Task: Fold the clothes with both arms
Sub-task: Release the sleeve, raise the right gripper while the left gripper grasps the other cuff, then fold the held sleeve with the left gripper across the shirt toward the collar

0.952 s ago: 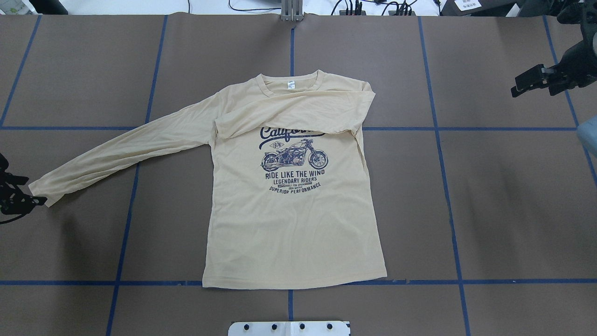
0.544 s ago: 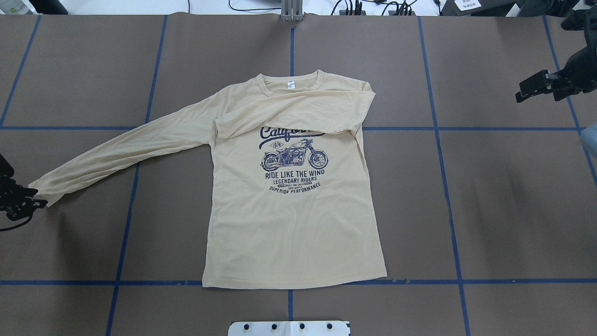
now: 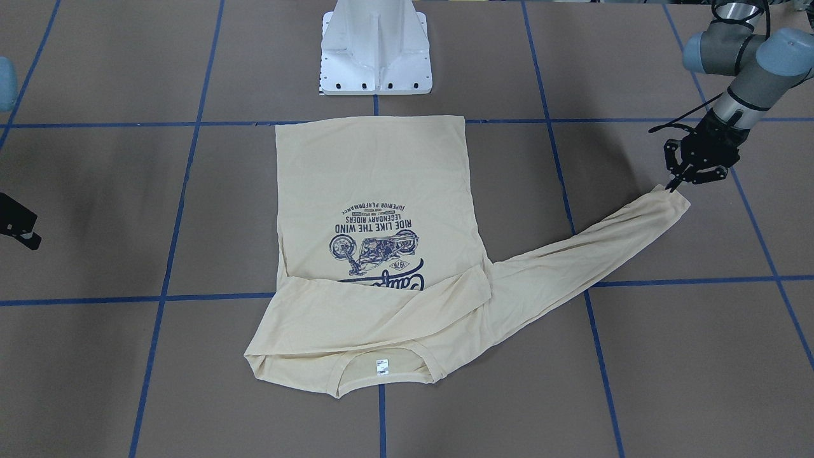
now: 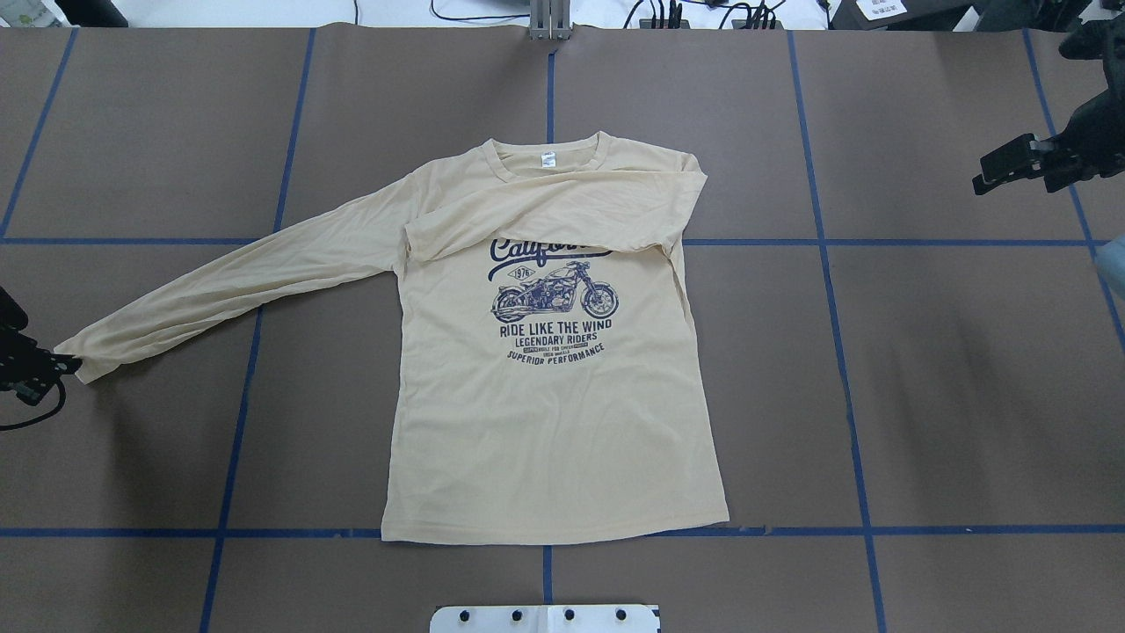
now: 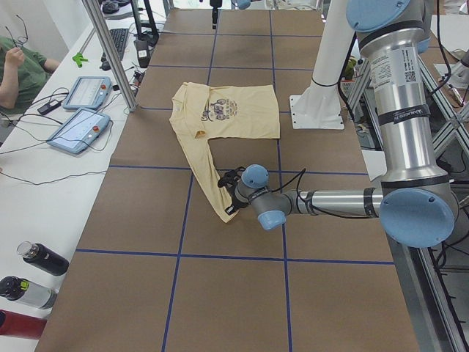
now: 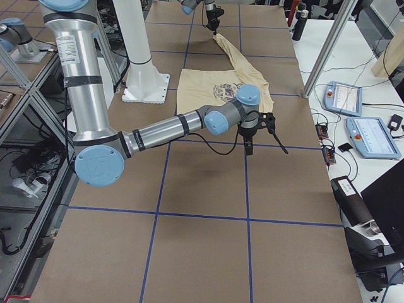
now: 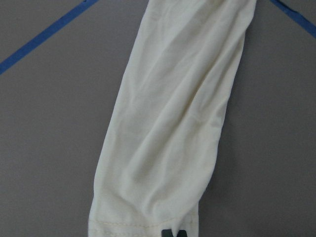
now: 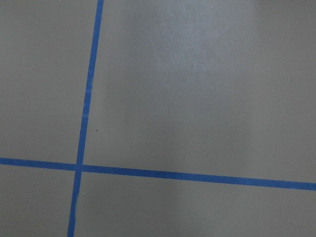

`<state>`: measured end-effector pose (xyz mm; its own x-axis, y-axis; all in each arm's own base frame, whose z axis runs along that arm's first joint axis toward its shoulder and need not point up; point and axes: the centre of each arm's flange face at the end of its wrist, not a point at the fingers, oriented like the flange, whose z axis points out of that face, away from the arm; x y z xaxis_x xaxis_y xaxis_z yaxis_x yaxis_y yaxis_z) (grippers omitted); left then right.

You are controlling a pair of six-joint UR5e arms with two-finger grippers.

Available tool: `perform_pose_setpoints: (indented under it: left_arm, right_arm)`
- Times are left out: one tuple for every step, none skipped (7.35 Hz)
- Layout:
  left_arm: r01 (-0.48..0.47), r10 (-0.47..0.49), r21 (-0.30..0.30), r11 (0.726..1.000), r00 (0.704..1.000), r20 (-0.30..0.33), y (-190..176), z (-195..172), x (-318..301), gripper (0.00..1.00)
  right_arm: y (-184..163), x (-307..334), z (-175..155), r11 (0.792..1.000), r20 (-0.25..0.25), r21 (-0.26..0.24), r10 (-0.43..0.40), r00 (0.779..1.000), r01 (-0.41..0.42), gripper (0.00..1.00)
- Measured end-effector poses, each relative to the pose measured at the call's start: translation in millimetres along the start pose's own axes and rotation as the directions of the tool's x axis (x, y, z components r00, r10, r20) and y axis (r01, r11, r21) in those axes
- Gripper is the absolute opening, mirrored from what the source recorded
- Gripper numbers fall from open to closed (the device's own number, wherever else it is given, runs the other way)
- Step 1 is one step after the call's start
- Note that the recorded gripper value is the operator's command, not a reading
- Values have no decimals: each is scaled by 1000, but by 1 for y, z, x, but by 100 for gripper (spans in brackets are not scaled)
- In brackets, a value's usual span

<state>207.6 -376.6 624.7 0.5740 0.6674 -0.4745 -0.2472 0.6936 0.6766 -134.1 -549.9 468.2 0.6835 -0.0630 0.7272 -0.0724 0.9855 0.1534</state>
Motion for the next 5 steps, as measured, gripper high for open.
perform_pose_setpoints:
  left_arm:
    - [-9, 9, 24, 1000, 1000, -2, -13, -6, 5, 0]
    - [-13, 13, 41, 999, 1000, -11, -39, -15, 15, 0]
    - [-5, 6, 44, 999, 1000, -13, -81, -26, 27, 0]
    - [10, -10, 34, 999, 1000, -7, -134, -40, 43, 0]
    - [27, -27, 13, 1000, 1000, 1, -194, -55, 65, 0]
  right_arm:
    - [0, 0, 0, 1000, -1, 0, 1, 1000, -1, 100]
    - [0, 0, 0, 1000, -1, 0, 2, 1000, -2, 100]
    - [0, 0, 0, 1000, -1, 0, 3, 1000, -3, 100]
    - [0, 0, 0, 1000, -1, 1, 4, 1000, -4, 100]
    - [0, 0, 0, 1000, -1, 1, 5, 1000, -5, 100]
